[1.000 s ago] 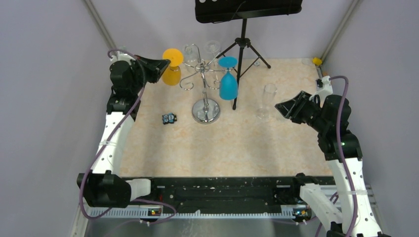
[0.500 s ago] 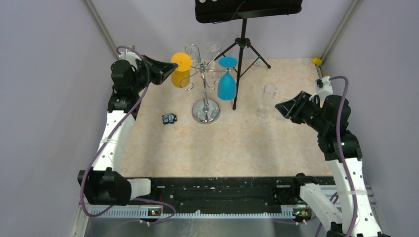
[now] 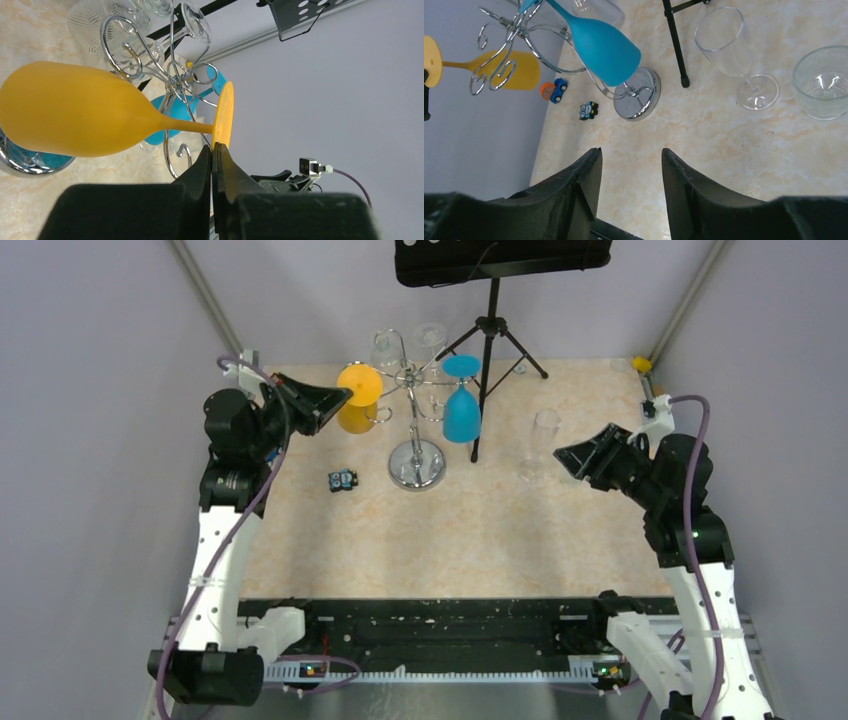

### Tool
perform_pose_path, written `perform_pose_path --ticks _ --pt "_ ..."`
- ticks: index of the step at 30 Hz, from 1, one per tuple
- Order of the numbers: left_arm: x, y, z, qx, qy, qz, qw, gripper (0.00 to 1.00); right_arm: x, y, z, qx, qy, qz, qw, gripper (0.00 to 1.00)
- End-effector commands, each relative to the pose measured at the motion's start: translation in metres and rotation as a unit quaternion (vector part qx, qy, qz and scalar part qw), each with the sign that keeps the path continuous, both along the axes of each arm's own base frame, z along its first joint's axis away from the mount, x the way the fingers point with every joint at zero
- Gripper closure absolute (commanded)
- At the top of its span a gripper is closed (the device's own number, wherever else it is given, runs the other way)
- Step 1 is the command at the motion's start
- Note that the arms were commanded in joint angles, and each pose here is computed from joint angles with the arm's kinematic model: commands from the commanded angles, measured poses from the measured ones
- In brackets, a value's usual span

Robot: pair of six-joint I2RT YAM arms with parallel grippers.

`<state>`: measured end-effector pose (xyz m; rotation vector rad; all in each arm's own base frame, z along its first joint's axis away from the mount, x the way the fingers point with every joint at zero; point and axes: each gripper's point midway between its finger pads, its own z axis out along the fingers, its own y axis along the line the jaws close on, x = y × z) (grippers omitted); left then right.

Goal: Take the wine glass off the wine glass rack

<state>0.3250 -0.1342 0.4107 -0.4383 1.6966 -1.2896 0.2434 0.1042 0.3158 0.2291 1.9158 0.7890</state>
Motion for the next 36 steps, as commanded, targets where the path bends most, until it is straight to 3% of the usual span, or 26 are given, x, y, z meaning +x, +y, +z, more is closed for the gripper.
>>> perform_pose_path --ticks 1,4,10,18,27,32,36 --pt "-0.020 0.009 0.011 0.012 -0.026 0.028 0.999 1.00 -0.004 0.008 0.022 0.011 -0.049 0.028 0.998 0.48" --pt "-0.037 0.014 0.034 0.018 -0.063 0.042 0.997 1.00 -0.014 0.019 0.034 0.016 -0.091 0.070 0.993 0.35" --pt "-0.087 0.024 0.101 0.038 -0.160 0.076 0.984 1.00 -0.030 0.034 0.055 0.039 -0.135 0.123 0.982 0.29" --pt "-0.142 -0.015 0.156 -0.034 -0.248 -0.086 0.964 1.00 -0.054 0.054 0.090 0.122 -0.194 0.192 0.954 0.28" --pt "-0.160 -0.030 0.170 -0.122 -0.247 -0.195 0.941 1.00 -0.078 0.065 0.129 0.206 -0.242 0.251 0.914 0.24" --pt "-0.163 -0.042 0.166 -0.171 -0.227 -0.242 0.928 1.00 -0.080 0.065 0.138 0.240 -0.251 0.250 0.904 0.21" --pt "-0.173 -0.056 0.168 -0.231 -0.217 -0.277 0.907 1.00 -0.083 0.069 0.149 0.283 -0.249 0.265 0.888 0.19"
